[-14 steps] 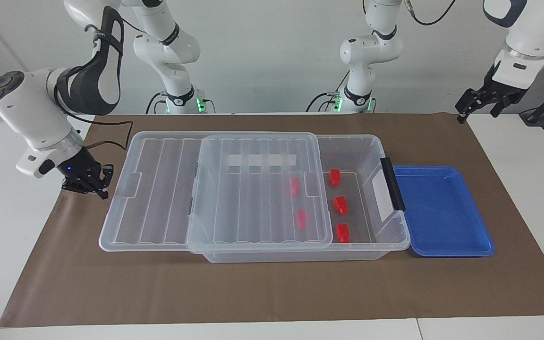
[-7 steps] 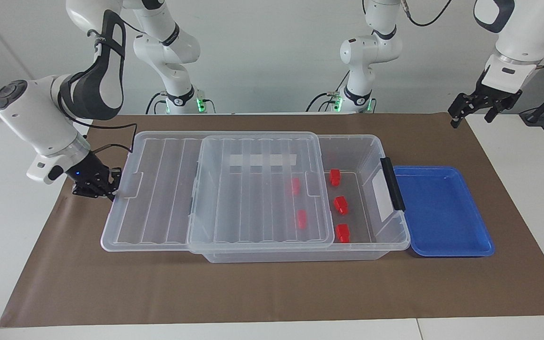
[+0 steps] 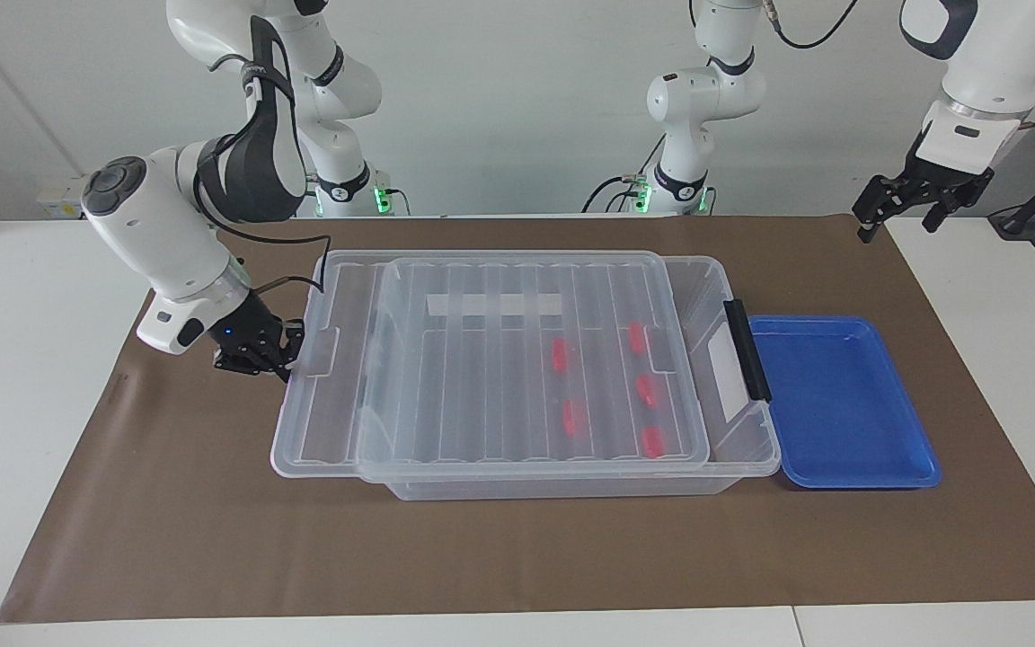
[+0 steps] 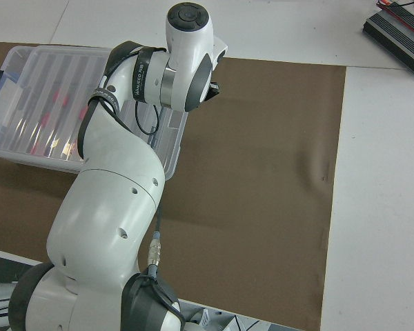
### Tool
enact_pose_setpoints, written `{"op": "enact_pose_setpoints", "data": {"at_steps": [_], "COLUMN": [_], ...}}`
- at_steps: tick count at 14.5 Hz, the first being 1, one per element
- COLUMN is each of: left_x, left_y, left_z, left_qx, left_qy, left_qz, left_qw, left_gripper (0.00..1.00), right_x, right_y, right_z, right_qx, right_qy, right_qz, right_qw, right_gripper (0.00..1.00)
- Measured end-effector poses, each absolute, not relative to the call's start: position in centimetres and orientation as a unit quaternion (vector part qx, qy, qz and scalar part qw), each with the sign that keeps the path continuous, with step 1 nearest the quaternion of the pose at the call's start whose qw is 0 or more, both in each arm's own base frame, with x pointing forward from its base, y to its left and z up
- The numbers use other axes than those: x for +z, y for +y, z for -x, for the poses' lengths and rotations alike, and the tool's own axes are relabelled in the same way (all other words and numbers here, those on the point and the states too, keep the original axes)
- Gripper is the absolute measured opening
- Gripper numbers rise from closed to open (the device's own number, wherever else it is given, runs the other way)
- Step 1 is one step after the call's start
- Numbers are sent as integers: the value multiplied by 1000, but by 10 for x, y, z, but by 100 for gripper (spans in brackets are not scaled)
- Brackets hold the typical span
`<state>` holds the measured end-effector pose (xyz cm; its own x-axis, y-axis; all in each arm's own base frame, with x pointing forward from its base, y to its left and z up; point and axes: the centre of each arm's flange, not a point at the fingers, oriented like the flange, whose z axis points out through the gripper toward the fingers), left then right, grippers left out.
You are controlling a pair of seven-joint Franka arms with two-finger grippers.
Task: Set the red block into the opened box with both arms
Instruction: 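Slide the clear lid away from the right gripper to close the box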
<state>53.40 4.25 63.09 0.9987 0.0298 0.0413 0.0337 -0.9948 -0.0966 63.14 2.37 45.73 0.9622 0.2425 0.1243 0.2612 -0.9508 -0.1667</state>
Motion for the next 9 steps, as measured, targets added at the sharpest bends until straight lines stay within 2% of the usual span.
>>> {"op": "enact_pose_setpoints", "data": {"at_steps": [9], "left_x": [631], "left_y": [40], "left_z": [-534], "left_qx": [-21], "left_qy": [-15], "left_qz": [998], "left_qw": [49], "left_gripper": [100], "right_x": [450], "right_y": [62], "right_z": [-628], "right_qx": [-49], "right_qy": [-116], "right_qz": [988], "right_qw": [93], "right_gripper": [1]}}
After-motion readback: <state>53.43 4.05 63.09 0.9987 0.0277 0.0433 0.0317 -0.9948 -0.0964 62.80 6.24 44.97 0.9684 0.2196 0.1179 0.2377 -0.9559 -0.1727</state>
